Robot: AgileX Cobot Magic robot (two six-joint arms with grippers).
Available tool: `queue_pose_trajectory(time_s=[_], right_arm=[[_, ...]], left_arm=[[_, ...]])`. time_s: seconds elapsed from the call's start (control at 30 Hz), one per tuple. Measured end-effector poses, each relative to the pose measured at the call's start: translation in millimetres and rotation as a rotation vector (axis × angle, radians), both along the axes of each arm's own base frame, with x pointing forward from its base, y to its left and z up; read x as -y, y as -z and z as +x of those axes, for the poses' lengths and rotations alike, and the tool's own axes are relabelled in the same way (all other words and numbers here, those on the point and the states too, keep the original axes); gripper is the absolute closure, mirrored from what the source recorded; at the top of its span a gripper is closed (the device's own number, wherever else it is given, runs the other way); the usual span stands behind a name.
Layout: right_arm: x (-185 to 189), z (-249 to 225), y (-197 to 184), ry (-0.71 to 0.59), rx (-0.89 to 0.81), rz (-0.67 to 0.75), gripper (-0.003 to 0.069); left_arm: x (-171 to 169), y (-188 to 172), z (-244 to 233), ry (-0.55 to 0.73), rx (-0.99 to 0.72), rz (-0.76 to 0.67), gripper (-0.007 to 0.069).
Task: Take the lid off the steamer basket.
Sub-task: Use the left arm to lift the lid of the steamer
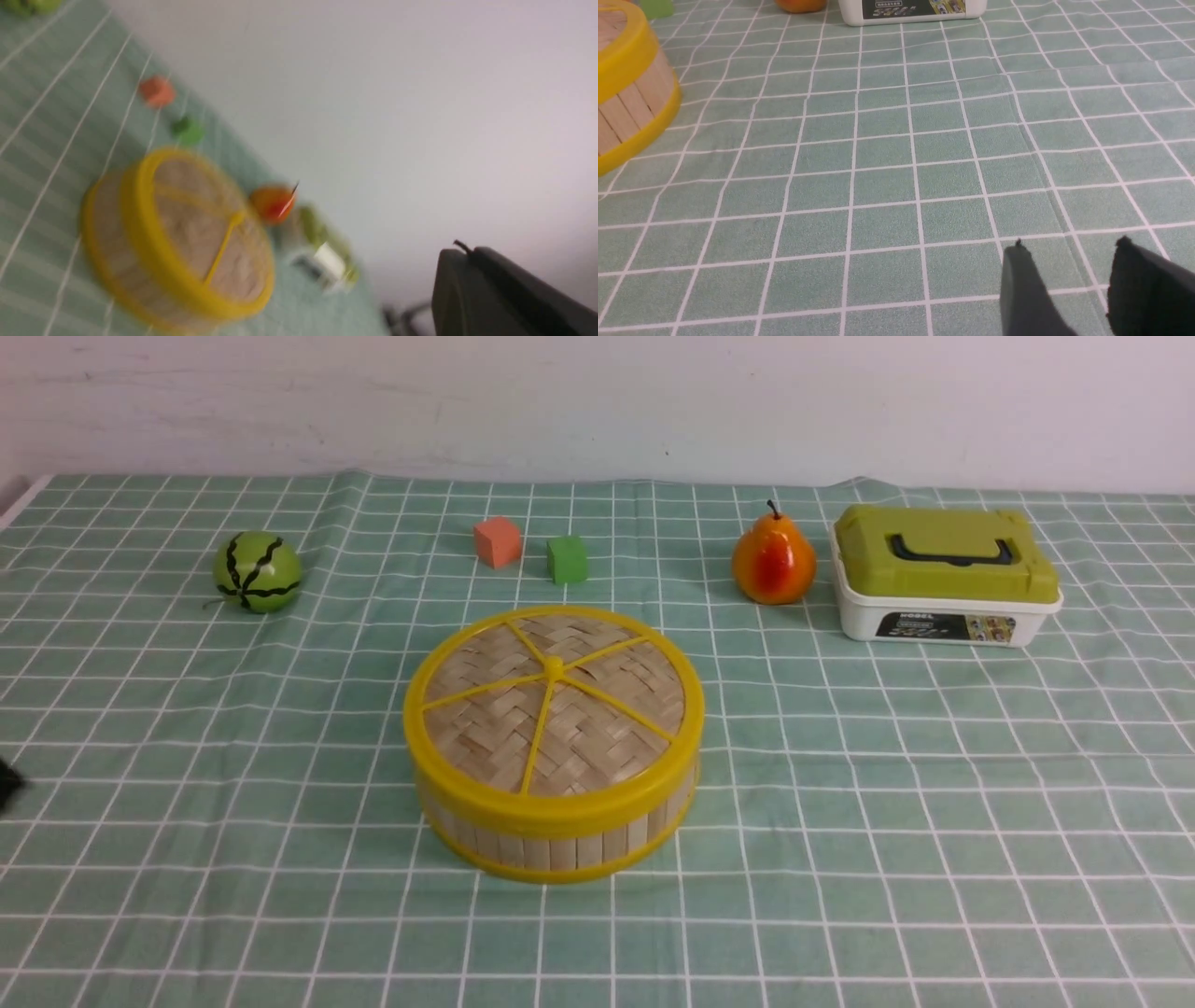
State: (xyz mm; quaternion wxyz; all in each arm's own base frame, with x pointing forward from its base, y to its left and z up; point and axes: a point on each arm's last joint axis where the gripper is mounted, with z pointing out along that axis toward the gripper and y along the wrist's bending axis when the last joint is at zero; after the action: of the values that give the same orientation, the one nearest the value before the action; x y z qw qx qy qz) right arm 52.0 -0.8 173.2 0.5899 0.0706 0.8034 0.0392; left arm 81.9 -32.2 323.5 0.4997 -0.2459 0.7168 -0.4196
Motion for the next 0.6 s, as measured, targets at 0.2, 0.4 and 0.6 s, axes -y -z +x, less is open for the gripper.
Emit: queue_pose_trajectory(time_s=[0.2, 0.4, 0.6], right_arm=[[0.0, 0.0, 0.0, 0.000, 0.000, 0.000, 0.0418], [0.0, 0.0, 0.0, 0.000, 0.000, 0.000, 0.0418], [0.0, 0.0, 0.0, 0.000, 0.000, 0.000, 0.0418]], left_arm=[[21.7, -1.9, 72.5, 0.336, -0.431, 0.343, 0.0638], [31.1, 1.6, 162.8, 0.495, -0.624, 0.476, 0.0638], [67.8, -2.2, 224.6, 0.621, -0.724, 0.552, 0.0638]])
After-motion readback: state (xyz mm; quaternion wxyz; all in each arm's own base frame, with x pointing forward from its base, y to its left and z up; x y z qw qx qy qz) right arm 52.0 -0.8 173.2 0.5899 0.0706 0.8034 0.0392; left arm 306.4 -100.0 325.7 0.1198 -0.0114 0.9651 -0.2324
